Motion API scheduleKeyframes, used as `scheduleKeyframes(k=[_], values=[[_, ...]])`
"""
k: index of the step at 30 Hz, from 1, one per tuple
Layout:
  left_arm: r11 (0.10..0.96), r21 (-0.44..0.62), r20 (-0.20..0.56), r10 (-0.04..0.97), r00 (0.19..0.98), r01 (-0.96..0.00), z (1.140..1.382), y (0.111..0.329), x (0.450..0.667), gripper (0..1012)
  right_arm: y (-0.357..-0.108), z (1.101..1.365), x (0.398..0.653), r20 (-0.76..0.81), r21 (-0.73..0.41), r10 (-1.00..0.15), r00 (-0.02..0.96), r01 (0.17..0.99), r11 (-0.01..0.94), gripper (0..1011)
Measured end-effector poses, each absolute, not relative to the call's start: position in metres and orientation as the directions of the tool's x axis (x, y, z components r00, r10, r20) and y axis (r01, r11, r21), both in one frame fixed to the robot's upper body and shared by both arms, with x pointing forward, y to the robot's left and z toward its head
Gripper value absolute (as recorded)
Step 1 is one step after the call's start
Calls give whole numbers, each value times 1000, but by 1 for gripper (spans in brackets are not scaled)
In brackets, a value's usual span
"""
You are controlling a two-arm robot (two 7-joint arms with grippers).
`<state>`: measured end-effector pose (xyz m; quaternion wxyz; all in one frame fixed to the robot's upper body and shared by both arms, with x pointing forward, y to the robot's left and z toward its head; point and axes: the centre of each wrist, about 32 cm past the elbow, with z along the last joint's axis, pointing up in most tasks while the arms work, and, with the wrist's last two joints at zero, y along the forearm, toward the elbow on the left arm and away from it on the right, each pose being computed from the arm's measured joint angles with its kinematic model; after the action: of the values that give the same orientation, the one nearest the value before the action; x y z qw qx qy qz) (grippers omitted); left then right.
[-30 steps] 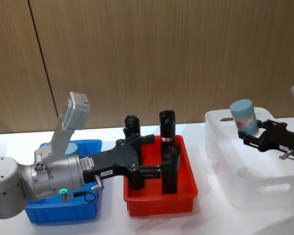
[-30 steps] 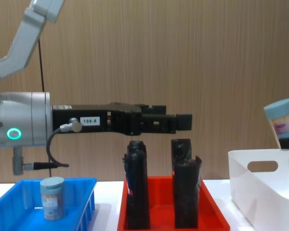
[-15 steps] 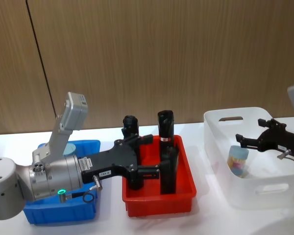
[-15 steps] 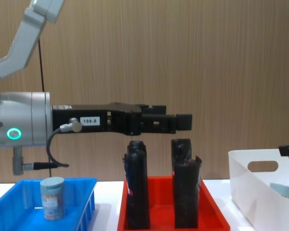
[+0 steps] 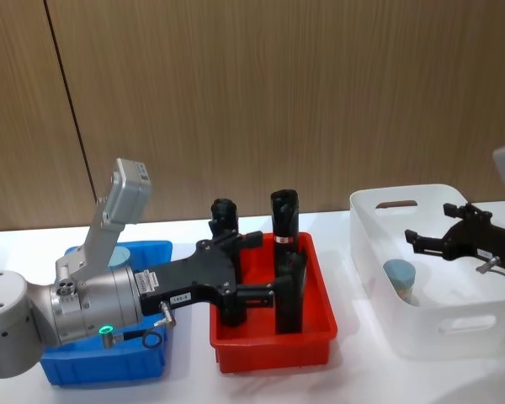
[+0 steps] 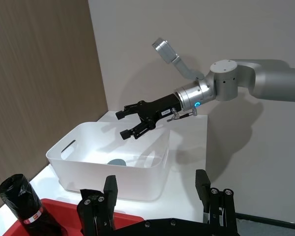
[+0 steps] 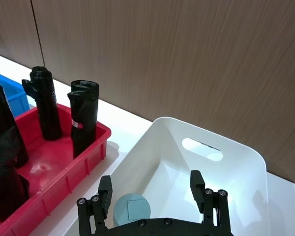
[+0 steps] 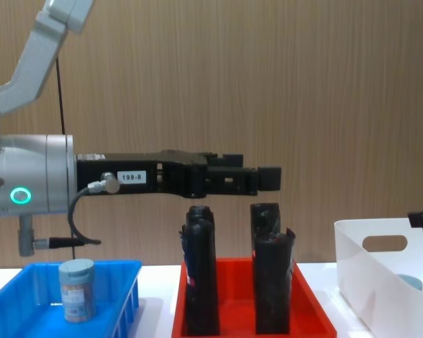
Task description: Pick the cotton swabs from the blue box and place them into the white box.
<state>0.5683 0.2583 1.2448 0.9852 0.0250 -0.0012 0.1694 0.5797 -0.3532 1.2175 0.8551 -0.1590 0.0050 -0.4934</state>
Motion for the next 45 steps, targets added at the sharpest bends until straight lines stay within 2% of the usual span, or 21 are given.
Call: scheduleKeyframes(k=[7,19,45], values=[[930,53,19,363,932,-363,1243,256,566,1004,-345,1214,574,152,-262,-847,509,847,462,1002],[880,63,61,467,882,-470,1236,247,556,1004,-315,1200,548,155,-191,-861,484,870,455,1001],[711,36,163,689,706,-702,1220,224,529,1004,-257,1186,477,96,-15,-915,391,920,392,1001]])
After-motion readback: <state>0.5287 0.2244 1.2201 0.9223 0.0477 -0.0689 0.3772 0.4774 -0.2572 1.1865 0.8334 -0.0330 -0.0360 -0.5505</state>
